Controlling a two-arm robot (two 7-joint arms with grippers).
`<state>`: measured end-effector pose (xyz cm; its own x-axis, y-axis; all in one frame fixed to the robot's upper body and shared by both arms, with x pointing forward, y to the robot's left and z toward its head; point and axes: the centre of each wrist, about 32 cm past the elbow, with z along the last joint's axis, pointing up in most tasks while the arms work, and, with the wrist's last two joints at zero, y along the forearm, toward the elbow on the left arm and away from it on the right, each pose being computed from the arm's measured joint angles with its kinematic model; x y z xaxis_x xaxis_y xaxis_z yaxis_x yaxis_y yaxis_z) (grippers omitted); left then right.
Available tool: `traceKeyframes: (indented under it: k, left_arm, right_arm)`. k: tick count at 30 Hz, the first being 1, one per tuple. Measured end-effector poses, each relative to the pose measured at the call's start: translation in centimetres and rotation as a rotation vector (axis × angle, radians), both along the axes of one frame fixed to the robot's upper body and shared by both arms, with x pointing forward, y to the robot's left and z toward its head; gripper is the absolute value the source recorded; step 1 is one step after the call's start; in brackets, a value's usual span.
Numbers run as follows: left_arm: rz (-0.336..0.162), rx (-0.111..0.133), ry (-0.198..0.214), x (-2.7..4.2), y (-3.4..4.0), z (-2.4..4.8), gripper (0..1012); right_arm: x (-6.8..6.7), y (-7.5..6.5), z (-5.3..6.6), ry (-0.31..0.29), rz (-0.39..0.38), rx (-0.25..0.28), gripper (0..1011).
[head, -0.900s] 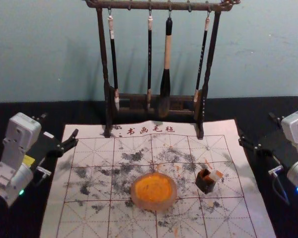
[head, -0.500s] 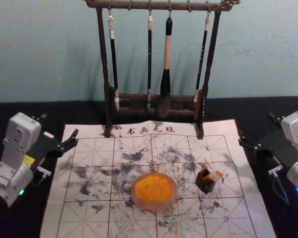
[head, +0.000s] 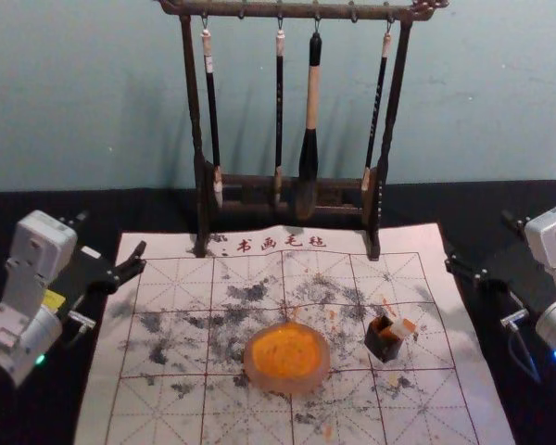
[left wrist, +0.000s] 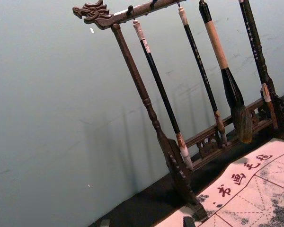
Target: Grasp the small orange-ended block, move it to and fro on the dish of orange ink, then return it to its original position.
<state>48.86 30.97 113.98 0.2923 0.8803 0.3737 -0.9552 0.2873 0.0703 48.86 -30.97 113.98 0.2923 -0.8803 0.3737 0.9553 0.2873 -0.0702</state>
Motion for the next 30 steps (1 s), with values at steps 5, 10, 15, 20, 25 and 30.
traceKeyframes:
  k: [5, 10, 15, 20, 25, 30]
  left_arm:
    - [0.000, 0.000, 0.000, 0.00, 0.00, 0.00, 1001]
    - [0.000, 0.000, 0.000, 0.00, 0.00, 0.00, 1002]
    - [0.000, 0.000, 0.000, 0.00, 0.00, 0.00, 1001]
    - [0.000, 0.000, 0.000, 0.00, 0.00, 0.00, 1001]
    - [0.000, 0.000, 0.000, 0.00, 0.00, 0.00, 1001]
    - [0.000, 0.000, 0.000, 0.00, 0.00, 0.00, 1001]
  right_arm:
    - [0.0, 0.0, 0.0, 0.000, 0.000, 0.000, 1000]
    - [0.0, 0.0, 0.0, 0.000, 0.000, 0.000, 1000]
    - [0.0, 0.0, 0.0, 0.000, 0.000, 0.000, 1000]
    - [0.1, -0.2, 0.3, -0.006, 0.006, -0.001, 1000]
    - [0.0, -0.6, 1.1, 0.004, 0.027, 0.016, 1000]
    - [-0.5, -1.2, 1.9, 0.013, 0.040, 0.051, 1000]
